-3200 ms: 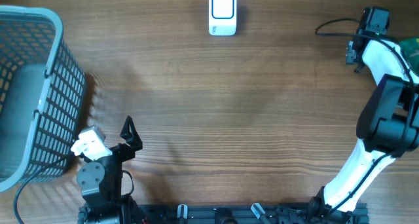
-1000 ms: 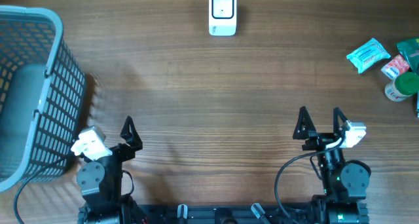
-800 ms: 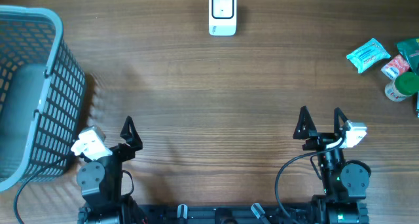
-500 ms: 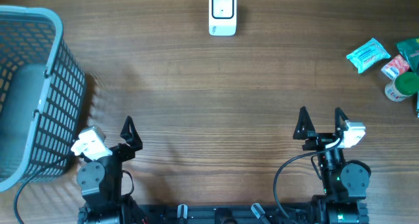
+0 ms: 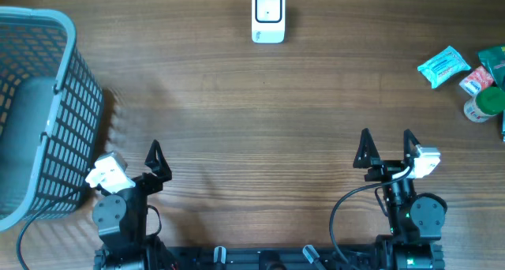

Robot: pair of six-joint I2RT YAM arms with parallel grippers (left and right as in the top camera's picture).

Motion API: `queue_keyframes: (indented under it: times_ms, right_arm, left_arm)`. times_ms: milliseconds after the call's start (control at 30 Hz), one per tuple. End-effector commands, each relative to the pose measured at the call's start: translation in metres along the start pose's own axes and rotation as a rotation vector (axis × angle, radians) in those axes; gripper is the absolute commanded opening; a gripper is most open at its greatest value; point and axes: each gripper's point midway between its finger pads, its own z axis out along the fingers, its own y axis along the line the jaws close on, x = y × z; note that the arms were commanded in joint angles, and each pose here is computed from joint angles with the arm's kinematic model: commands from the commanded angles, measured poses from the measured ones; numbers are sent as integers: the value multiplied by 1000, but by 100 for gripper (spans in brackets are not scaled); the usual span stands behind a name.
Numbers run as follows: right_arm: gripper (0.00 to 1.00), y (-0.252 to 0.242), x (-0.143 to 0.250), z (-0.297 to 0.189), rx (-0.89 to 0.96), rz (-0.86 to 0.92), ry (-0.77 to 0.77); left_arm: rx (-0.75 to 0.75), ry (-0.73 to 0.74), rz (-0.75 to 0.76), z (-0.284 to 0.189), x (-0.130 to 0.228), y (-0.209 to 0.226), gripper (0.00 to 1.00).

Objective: Scan the item barcode

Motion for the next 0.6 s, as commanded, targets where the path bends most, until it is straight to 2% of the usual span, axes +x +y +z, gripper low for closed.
queue_keyframes:
  times_ms: [0,67,167,233,567]
  right_arm:
    - [100,0,-2,-1,5,-10,-13]
    - [100,0,-2,-1,5,-10,-13]
    - [100,0,-2,-1,5,-10,-13]
    - [100,0,-2,-1,5,-10,-13]
    - [100,0,-2,-1,5,-10,-13]
  left_arm:
    - [4,-4,20,0,0,0,100]
    - [66,0,-57,0,0,-11,100]
    - [126,-106,-54,5,-16,-23,100]
    - [169,-162,-13,8,-19,-31,100]
    - [239,-147,169,7,-7,-53,100]
